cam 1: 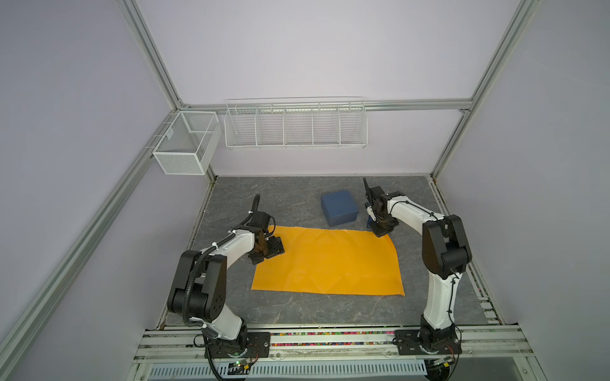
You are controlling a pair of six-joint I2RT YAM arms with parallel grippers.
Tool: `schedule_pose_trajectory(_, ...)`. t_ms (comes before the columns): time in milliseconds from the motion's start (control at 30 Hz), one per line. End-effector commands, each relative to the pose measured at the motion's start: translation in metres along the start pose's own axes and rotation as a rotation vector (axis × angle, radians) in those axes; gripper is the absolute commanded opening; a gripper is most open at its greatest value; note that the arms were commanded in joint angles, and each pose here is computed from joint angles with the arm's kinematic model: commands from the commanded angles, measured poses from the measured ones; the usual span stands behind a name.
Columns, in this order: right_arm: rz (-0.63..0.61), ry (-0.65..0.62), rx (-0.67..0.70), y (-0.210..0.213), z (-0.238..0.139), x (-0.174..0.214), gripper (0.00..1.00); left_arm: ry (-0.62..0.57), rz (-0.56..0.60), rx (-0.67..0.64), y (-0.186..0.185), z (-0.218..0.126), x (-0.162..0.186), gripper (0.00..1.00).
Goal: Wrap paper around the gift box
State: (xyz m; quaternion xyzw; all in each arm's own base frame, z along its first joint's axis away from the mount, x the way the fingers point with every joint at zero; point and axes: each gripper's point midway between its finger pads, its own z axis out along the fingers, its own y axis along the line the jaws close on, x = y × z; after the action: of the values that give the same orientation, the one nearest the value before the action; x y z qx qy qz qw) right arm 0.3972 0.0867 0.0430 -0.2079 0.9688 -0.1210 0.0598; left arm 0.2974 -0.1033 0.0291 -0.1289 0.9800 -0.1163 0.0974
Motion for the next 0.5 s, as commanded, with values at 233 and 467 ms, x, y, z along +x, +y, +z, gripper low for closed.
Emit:
schedule_pose_trajectory(233,0.010,0.029,-0.055,0.008,0.006,0.009,0.12,0.056,-0.048,0.035,0.000,-0.010,0.051,0.85)
schedule_pose_trajectory(467,0.044,0.052,-0.056,0.010,0.002,0.031,0.13,0.077,-0.069,0.038,0.002,-0.010,0.081,0.85)
